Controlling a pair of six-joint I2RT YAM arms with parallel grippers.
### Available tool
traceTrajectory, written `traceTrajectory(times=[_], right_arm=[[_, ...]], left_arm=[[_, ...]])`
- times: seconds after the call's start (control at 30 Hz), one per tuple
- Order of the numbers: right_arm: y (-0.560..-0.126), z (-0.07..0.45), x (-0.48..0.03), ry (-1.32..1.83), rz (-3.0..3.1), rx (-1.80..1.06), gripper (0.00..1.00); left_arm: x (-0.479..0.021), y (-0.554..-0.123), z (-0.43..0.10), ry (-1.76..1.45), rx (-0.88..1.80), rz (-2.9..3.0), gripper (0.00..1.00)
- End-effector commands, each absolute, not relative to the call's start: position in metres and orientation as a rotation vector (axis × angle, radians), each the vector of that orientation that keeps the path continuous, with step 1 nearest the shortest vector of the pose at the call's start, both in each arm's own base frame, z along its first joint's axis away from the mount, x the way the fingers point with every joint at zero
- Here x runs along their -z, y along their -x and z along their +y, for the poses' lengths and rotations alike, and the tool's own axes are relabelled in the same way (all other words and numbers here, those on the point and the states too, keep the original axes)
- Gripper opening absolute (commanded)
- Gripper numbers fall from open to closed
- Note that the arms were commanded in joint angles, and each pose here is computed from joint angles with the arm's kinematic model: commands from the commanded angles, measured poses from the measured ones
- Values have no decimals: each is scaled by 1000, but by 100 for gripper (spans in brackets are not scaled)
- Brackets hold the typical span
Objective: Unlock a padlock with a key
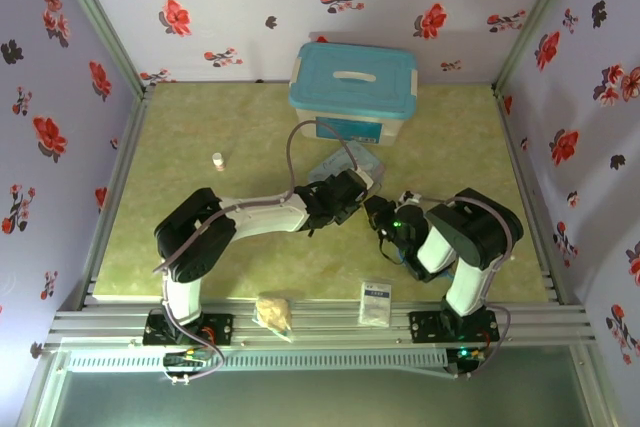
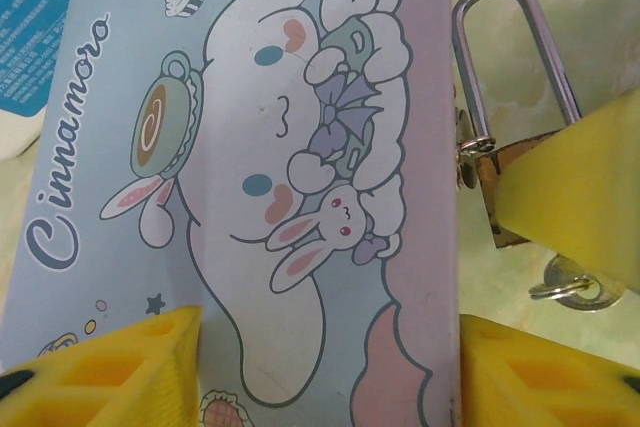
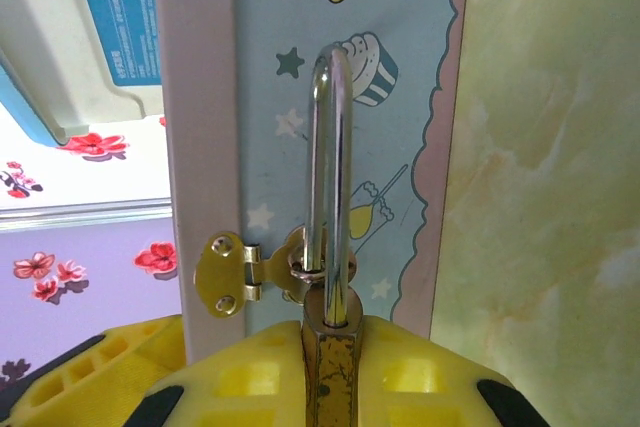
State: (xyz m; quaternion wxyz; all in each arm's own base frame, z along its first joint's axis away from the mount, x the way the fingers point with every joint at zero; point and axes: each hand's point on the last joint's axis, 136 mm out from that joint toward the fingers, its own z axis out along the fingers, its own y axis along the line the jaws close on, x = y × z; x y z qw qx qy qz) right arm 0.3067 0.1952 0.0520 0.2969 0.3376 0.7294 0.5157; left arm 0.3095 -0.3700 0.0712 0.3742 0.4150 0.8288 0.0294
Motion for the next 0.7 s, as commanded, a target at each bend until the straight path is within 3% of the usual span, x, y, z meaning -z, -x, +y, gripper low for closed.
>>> traceTrajectory(times=[0.0, 0.1, 0.23, 0.33, 0.47, 0.67], right_arm=[[-312, 160, -37, -1005, 1922, -1287, 0], [-310, 173, -43, -888, 1967, -1325, 0], [-294, 144, -12, -1044, 2001, -1211, 0], [-301, 145, -21, -1054, 1958, -1233, 0], [-316, 151, -47, -910, 1929, -1260, 0], [-284, 165, -16, -688, 2230, -1235, 1]], left_arm=[[50, -274, -237, -1178, -502, 2587, 55], [49, -276, -238, -1169, -509, 2583, 54], [48, -282, -229, -1115, -527, 2609, 54], [48, -282, -228, -1113, -533, 2615, 54], [49, -282, -226, -1103, -544, 2629, 54], [49, -283, -226, -1104, -549, 2631, 54]])
